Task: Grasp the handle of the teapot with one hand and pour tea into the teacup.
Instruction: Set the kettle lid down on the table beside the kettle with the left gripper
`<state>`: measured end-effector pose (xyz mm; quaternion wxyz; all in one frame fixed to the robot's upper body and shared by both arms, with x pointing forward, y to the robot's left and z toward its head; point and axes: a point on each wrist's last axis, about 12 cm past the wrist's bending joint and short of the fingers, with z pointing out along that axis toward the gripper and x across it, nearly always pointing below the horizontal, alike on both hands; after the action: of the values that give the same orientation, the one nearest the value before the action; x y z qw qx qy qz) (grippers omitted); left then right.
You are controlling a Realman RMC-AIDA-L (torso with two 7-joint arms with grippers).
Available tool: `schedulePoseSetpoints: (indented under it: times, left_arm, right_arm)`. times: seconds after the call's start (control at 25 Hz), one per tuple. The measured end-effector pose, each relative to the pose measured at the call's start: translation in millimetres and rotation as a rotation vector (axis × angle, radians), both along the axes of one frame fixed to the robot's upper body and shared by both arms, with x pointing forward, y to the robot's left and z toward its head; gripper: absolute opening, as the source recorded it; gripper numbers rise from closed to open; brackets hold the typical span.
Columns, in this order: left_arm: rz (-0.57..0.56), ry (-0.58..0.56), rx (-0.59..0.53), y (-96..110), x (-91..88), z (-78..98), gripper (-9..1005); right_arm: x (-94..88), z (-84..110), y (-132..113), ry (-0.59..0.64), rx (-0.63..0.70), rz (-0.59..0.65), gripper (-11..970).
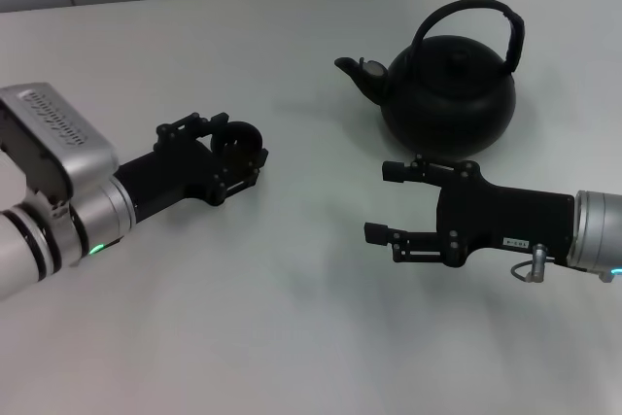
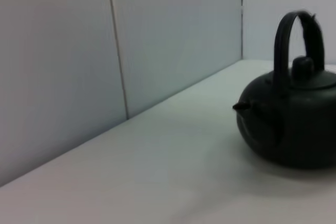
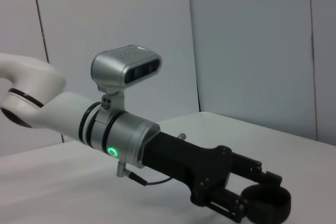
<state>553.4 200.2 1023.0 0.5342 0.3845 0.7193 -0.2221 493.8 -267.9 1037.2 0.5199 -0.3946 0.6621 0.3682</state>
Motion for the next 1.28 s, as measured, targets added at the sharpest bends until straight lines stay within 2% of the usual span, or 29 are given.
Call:
schedulePoseSetpoints:
  times: [0.08,0.44,1.28]
  left_arm:
    - [0.001,0.018,0.034,-4.2,5.1,-1.0,704]
    - [-0.003,0.04,0.08,-6.5,3.3,-7.1,725]
    - [-0.009,0.053,0.045,-4.7,-2.4,-8.2,772]
  right_arm:
    - [0.6,0.4,0.4,-0.001,0.0,0.002,803]
    - [3.8,2.3,3.5,-0.007,0.003,0.01,795]
    - [5.0,1.8,4.7,-0.003,0.002,0.008,778]
